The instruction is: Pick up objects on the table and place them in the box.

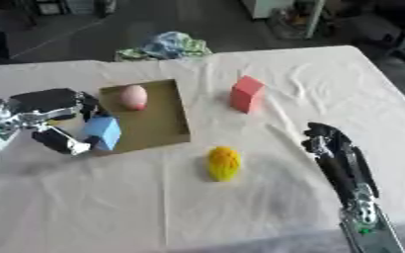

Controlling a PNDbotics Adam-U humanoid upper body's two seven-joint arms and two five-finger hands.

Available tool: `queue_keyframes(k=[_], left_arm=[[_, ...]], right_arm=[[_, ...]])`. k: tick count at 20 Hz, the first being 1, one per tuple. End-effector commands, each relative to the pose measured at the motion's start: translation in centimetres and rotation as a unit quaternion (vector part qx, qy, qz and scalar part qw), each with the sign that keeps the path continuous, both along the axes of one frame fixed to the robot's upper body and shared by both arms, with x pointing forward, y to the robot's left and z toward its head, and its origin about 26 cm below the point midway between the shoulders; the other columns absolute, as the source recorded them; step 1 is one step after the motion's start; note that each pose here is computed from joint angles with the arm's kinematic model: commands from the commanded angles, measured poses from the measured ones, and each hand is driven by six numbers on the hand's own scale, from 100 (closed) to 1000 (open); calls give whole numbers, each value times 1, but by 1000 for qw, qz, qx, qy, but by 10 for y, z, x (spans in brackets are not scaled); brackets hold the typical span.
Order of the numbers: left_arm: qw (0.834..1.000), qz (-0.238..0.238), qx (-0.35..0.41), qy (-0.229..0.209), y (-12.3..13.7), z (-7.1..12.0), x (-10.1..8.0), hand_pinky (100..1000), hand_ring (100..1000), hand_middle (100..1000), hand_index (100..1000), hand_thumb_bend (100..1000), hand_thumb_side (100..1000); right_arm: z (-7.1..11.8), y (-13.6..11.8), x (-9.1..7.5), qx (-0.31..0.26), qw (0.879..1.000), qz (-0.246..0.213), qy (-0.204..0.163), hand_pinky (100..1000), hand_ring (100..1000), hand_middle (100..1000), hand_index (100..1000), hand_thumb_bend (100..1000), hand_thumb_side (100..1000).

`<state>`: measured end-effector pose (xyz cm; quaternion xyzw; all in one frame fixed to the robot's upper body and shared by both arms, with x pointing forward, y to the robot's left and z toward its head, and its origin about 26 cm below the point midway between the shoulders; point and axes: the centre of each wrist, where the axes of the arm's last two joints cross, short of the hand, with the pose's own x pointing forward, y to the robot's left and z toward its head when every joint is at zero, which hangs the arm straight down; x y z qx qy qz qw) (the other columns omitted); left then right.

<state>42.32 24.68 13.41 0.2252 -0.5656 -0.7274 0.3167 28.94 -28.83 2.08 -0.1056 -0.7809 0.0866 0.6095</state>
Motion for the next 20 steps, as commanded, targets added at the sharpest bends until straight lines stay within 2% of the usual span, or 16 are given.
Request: queue_keyframes(k=[1,5,8,11,16,18,20], left_arm=[[999,16,-5,-36,-3,11,6,682,596,635,817,157,406],[998,40,12,-38,-8,-7,13,692,611,658,831,183,430],[998,55,22,-36,-7,-21,16,715,648,718,870,269,550],[996,70,12,-54,-7,-25,17,766,709,781,907,384,679],[993,71,-18,-98,-5,-4,14,815,755,824,933,556,838],[993,62,-22,-100,-3,11,12,826,765,833,935,566,850],[994,54,-26,-96,1,30,8,827,763,832,932,537,837]], right_arm=[[6,-1,2,-4,1000,5,-9,687,654,662,779,100,689],[5,0,2,-2,1000,8,-8,687,654,662,779,100,689],[4,1,2,-1,1000,8,-6,687,654,662,779,100,689],[4,1,2,0,1000,9,-6,687,654,662,779,100,690],[4,1,2,-1,1000,8,-6,688,654,661,779,100,689],[4,0,2,-1,1000,8,-6,688,654,661,779,100,690],[4,0,2,-2,1000,7,-6,688,654,661,779,100,689]])
